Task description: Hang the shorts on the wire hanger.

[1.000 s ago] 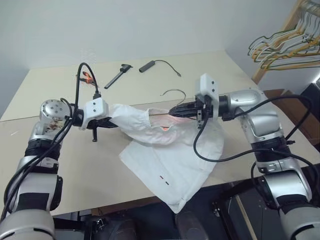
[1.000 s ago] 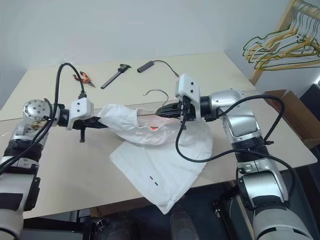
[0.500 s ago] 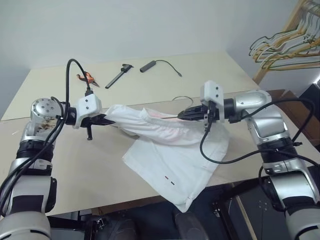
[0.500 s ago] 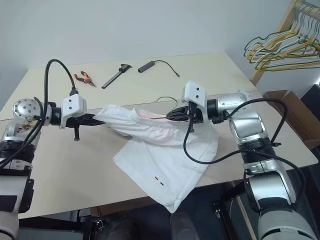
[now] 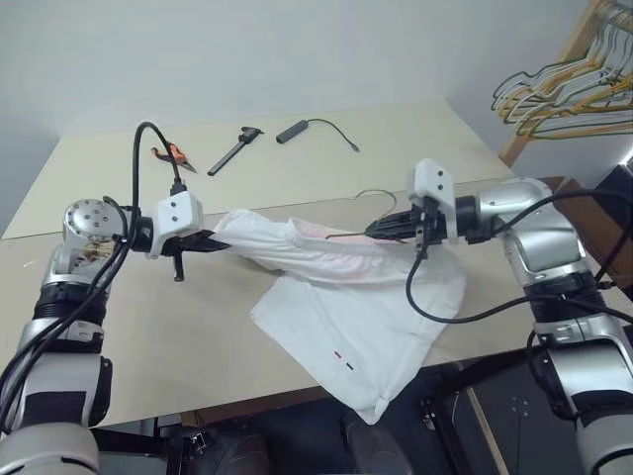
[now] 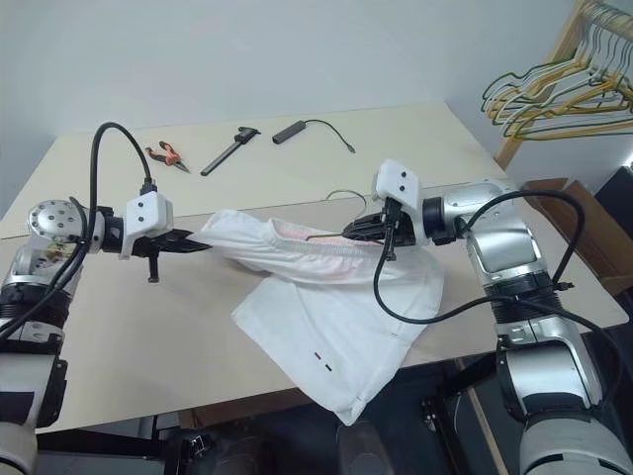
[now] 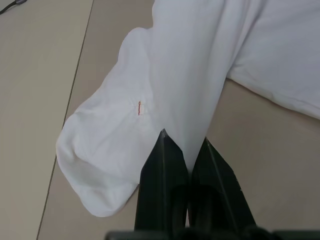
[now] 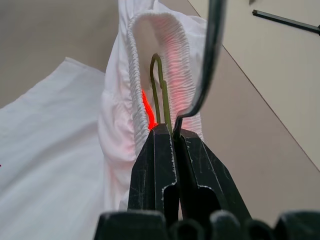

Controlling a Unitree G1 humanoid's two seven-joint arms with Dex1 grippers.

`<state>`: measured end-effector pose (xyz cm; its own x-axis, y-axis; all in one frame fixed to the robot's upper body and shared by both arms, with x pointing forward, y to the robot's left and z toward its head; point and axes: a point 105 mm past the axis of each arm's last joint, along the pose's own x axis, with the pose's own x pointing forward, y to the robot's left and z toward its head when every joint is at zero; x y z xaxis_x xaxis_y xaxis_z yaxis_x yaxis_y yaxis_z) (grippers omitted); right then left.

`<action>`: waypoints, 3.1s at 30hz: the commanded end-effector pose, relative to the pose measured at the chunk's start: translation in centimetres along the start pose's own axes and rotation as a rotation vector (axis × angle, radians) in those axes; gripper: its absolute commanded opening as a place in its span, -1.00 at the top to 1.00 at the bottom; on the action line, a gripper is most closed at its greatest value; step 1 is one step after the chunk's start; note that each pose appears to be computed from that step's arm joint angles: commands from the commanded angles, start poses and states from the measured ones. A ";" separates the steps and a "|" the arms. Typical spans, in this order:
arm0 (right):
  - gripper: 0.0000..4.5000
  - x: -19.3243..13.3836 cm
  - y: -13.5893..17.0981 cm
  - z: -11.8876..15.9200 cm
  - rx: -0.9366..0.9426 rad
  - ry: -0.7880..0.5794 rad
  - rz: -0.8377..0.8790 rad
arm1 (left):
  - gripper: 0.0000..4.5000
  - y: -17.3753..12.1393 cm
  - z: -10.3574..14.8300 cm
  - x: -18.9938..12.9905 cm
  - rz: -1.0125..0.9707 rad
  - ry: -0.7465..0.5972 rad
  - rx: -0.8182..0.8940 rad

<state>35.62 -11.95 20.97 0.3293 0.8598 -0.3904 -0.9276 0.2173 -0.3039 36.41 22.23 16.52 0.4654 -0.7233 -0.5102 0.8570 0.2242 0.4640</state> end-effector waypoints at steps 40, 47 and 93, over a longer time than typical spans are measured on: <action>1.00 -1.8 -2.6 9.5 -0.065 -0.011 0.008 | 0.96 0.5 9.2 -6.2 -0.058 -0.357 0.043; 1.00 -1.9 -1.9 9.6 -0.068 -0.025 0.053 | 0.96 0.1 7.1 -3.7 -0.017 -0.229 0.096; 1.00 -2.6 0.0 8.3 0.034 -0.047 0.075 | -0.98 -2.9 7.5 -8.0 -0.197 -0.208 0.036</action>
<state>33.66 -10.36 28.23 0.2367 0.8943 -0.3796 -0.9652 0.1718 -0.1972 29.55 23.04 23.08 0.2667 -0.8353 -0.4808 0.9222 0.0761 0.3792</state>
